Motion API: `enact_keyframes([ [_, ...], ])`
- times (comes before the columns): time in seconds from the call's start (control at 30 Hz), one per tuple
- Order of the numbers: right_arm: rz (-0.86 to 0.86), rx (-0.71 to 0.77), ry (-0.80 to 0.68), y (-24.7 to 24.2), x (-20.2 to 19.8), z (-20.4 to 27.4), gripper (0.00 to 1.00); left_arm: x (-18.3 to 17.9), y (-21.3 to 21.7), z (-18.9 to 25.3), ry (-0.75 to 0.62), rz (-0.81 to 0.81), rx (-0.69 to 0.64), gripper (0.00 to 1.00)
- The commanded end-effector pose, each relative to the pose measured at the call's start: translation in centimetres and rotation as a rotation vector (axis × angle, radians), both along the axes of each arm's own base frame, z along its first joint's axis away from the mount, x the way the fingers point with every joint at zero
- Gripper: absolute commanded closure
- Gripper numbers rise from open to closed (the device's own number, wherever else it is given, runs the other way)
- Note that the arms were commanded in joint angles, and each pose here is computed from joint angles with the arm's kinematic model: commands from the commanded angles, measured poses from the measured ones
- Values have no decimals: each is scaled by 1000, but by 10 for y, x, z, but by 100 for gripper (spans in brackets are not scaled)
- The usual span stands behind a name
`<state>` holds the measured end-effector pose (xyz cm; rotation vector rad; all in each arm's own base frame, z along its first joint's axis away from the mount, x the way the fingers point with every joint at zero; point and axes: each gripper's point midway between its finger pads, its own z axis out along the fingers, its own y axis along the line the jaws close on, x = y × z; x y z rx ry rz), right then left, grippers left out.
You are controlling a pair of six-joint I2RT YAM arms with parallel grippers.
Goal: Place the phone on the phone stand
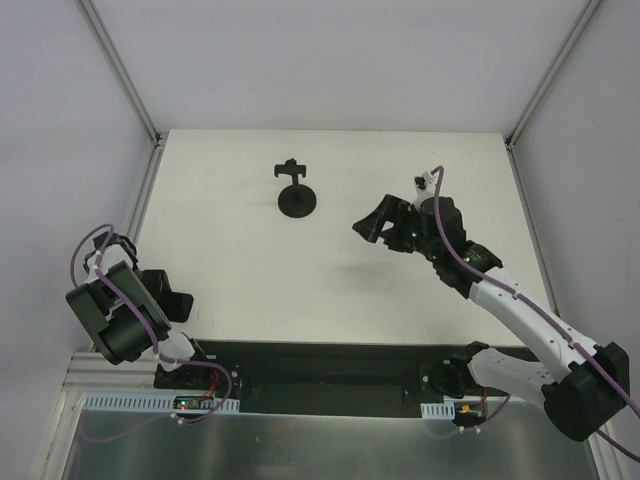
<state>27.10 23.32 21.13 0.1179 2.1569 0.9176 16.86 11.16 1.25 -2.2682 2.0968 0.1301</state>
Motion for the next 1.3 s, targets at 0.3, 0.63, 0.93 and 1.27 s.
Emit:
enact_keyframes([
  [0.3,-56,-99,-31,-23,1,-14,4,52,-59,45,-264,-393,80,100],
  [0.63,297,4,-117,76,-39,-18,4,88,-184,122,-759,-549,-291,100],
  [0.93,480,78,-317,176,-87,2,4,75,-256,165,-843,-627,-462,100],
  [1.27,391,-48,-316,187,-75,-25,13,65,-296,178,-828,-696,-550,100],
])
